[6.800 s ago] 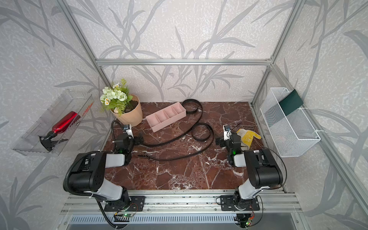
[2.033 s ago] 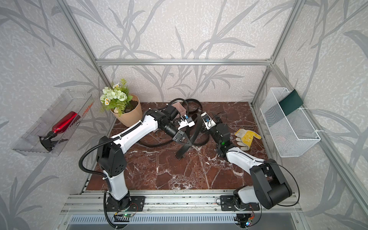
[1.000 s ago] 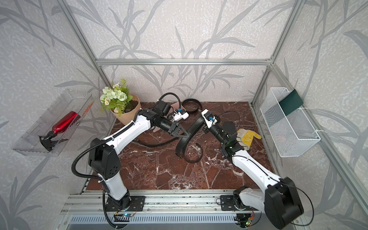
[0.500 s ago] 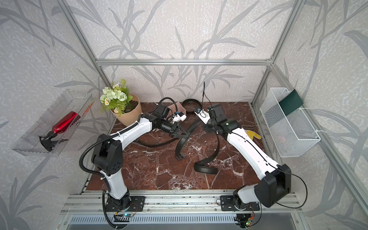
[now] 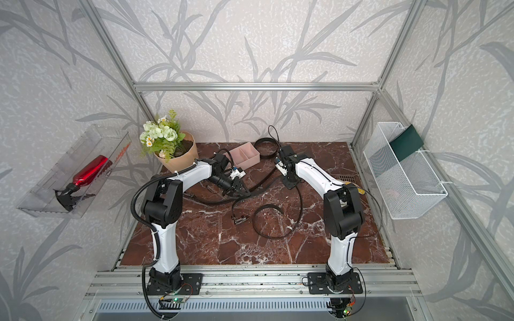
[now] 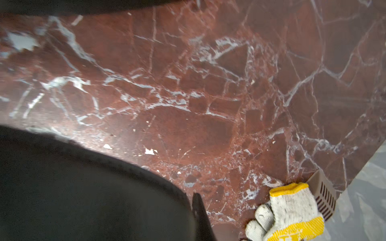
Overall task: Place the belts into the storage roll
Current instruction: Adjust the belt at the center of the board.
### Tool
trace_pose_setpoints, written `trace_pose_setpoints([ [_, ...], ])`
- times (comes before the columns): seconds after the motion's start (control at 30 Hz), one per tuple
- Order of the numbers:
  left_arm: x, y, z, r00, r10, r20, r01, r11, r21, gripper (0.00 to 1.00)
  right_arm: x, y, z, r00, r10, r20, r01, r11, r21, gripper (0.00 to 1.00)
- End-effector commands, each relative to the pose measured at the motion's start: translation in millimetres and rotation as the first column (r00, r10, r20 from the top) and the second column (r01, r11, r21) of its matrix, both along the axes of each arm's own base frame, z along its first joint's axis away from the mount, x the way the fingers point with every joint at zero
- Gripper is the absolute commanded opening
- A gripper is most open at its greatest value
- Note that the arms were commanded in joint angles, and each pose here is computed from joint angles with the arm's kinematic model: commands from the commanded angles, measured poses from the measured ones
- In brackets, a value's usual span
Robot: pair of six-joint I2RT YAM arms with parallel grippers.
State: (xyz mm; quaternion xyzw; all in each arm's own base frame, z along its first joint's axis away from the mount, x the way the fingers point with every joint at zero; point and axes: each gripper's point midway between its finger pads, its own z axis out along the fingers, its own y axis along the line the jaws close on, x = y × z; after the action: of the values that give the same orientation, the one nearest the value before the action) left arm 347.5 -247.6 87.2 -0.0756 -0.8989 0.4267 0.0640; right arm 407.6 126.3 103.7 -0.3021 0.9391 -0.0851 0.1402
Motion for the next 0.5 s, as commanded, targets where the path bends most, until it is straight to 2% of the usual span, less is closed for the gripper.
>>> trace_pose_setpoints([
  [0.0,-4,11,-7,0.999,-0.034,0.013,0.032,0.994,0.103,0.59,4,-22,-10,0.998,-0.063,-0.021,0.062,0.997,-0.037,0.23],
  [0.07,-5,11,-8,0.999,-0.041,0.012,0.039,0.994,0.104,0.59,5,-26,-11,0.997,-0.072,-0.026,0.072,0.997,-0.035,0.47],
  [0.1,-7,13,-11,0.999,-0.044,0.011,0.042,0.993,0.113,0.59,4,-24,-7,0.997,-0.073,-0.015,0.072,0.997,-0.022,0.63],
  [0.13,-9,15,-14,0.999,-0.046,0.009,0.044,0.991,0.126,0.59,5,-19,0,0.998,-0.067,0.011,0.067,0.998,0.011,0.86],
  [0.17,-10,16,-15,0.999,-0.045,0.013,0.043,0.99,0.131,0.59,4,-14,7,0.997,-0.064,0.042,0.063,0.997,0.038,0.99],
  [0.23,-13,19,-16,0.999,-0.048,0.016,0.045,0.989,0.144,0.59,-1,6,28,0.993,0.002,0.121,-0.013,0.996,0.091,0.99],
  [0.3,-16,22,-16,0.998,-0.049,0.029,0.043,0.986,0.163,0.59,-20,40,38,0.97,0.174,0.17,-0.2,0.969,0.148,0.99],
  [0.4,-20,23,-16,0.998,-0.053,0.036,0.046,0.984,0.175,0.59,-69,87,39,0.866,0.45,0.218,-0.497,0.823,0.275,0.99],
  [0.43,-22,23,-18,0.998,-0.061,0.034,0.054,0.982,0.182,0.59,-82,94,34,0.839,0.496,0.223,-0.543,0.783,0.303,0.98],
  [0.47,-24,23,-22,0.997,-0.068,0.033,0.06,0.978,0.201,0.59,-87,97,30,0.829,0.514,0.223,-0.56,0.767,0.314,0.95],
])
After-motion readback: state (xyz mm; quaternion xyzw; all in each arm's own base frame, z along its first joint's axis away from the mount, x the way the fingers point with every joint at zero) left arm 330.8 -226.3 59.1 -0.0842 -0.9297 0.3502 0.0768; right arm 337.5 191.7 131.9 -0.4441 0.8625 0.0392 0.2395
